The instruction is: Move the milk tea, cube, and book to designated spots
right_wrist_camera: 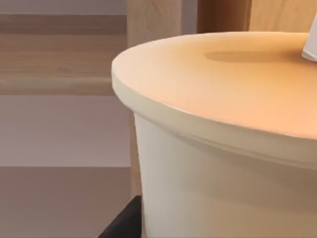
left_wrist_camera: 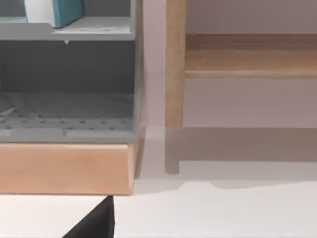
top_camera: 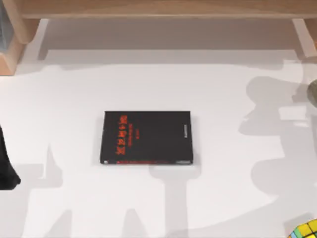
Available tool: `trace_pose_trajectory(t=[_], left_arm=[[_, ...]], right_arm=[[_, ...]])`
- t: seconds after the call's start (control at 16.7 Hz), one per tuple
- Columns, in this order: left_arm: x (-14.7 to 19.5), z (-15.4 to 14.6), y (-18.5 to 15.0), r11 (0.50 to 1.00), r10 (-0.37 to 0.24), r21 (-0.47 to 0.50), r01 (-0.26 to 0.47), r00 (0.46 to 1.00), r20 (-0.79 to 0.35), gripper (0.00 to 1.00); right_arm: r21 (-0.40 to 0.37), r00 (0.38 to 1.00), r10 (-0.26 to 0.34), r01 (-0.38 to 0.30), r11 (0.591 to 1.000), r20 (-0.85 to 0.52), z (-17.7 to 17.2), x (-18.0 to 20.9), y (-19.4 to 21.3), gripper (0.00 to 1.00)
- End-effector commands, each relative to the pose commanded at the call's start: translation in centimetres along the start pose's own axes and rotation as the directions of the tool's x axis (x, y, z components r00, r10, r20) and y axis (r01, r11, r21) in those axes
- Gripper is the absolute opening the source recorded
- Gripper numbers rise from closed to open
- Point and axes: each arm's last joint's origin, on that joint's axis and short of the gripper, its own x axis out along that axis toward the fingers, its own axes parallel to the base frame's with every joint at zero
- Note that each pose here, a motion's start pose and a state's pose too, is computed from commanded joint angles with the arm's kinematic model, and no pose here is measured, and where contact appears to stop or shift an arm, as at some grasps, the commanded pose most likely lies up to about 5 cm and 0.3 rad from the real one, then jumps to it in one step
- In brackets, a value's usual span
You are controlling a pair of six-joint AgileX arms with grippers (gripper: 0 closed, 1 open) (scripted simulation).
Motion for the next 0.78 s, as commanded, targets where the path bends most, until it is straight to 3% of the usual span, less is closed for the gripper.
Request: trace_pose_trajectory(t=[0.78], left_arm=[[0.00, 0.00, 0.00, 1.000, 0.000, 0.000, 0.000, 1.000, 0.000, 1.00]], right_arm=[[0.000, 1.000, 0.000, 0.000, 1.000, 0.000, 0.00, 0.00, 0.00, 0.98]])
